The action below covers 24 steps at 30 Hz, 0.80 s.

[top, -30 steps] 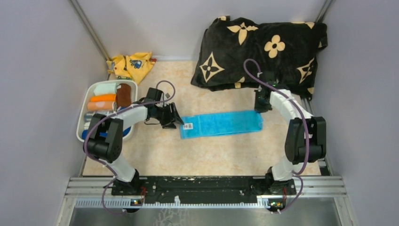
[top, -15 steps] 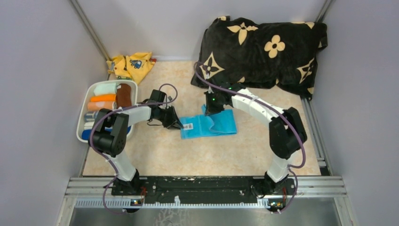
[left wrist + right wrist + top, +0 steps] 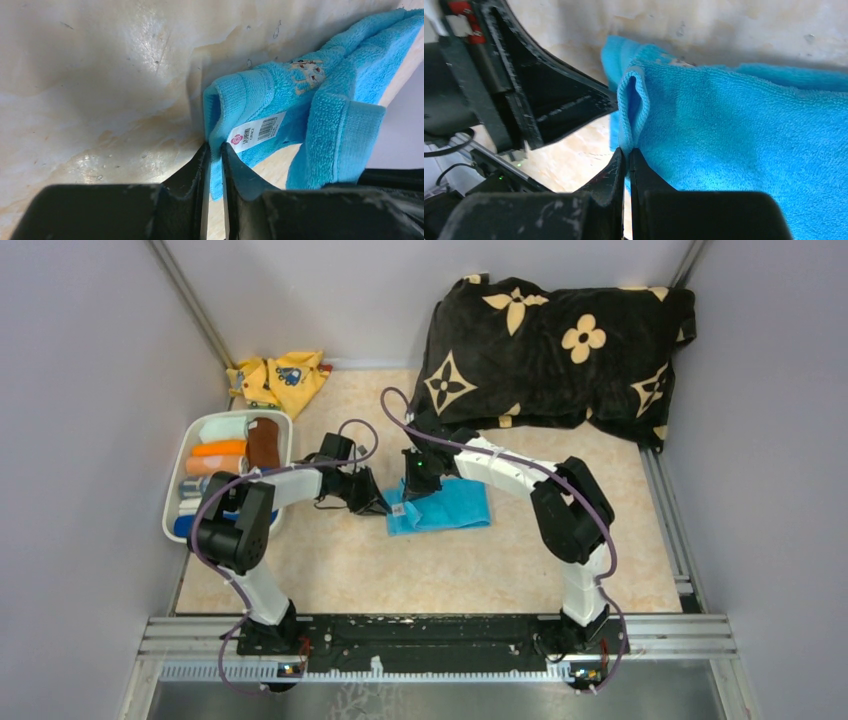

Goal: Roll the towels
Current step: Fold the towel at the center of the board.

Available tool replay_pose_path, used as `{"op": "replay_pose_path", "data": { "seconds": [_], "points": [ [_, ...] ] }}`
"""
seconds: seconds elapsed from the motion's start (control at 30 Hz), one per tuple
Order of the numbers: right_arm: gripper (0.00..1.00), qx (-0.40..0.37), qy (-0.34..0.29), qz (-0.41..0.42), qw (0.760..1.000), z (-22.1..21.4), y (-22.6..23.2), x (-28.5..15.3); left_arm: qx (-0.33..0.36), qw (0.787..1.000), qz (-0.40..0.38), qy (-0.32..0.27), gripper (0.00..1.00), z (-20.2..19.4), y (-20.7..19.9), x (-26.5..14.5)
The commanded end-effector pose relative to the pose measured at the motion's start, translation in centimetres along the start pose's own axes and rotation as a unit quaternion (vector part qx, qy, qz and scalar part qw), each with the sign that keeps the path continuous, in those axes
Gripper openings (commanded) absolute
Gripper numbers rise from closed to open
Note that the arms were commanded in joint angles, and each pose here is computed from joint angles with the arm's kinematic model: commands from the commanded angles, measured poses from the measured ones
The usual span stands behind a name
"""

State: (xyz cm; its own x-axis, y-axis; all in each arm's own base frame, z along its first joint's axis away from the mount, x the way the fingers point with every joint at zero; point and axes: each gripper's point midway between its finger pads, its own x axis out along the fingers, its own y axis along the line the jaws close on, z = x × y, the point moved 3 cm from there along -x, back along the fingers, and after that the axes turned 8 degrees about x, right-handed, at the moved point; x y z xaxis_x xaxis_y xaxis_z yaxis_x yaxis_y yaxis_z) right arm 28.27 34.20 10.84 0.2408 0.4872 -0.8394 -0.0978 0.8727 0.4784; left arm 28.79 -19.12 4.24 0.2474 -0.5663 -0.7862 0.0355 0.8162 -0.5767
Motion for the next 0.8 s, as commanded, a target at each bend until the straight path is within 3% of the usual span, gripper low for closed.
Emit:
{"op": "replay_pose_path", "data": {
  "seconds": [0.0, 0.27, 0.43, 0.57, 0.77],
  "points": [
    [0.0, -0.001, -0.028, 0.051, 0.998, 1.4, 4.0, -0.4, 0.003, 1.0, 0.009, 0.002, 0.2, -0.8, 0.3, 0.1],
    [0.01, 0.0, -0.028, 0.036, 0.999, 1.2, 3.7, 1.9, 0.005, 1.0, 0.018, -0.002, 0.21, -0.8, 0.4, -0.1],
    [0.21, -0.015, -0.021, 0.055, 0.998, 0.7, 4.0, 1.7, 0.005, 0.999, 0.036, -0.012, 0.28, -0.6, 0.6, -0.8],
    [0.4, -0.047, -0.054, 0.079, 0.994, 1.9, 5.4, -1.5, 0.008, 0.997, 0.068, -0.024, 0.36, -0.5, 1.1, -2.0],
    [0.43, -0.046, -0.11, 0.105, 0.987, 3.2, 2.3, -6.5, 0.018, 0.99, 0.123, -0.061, 0.5, 0.1, 1.3, -5.4]
  ]
}}
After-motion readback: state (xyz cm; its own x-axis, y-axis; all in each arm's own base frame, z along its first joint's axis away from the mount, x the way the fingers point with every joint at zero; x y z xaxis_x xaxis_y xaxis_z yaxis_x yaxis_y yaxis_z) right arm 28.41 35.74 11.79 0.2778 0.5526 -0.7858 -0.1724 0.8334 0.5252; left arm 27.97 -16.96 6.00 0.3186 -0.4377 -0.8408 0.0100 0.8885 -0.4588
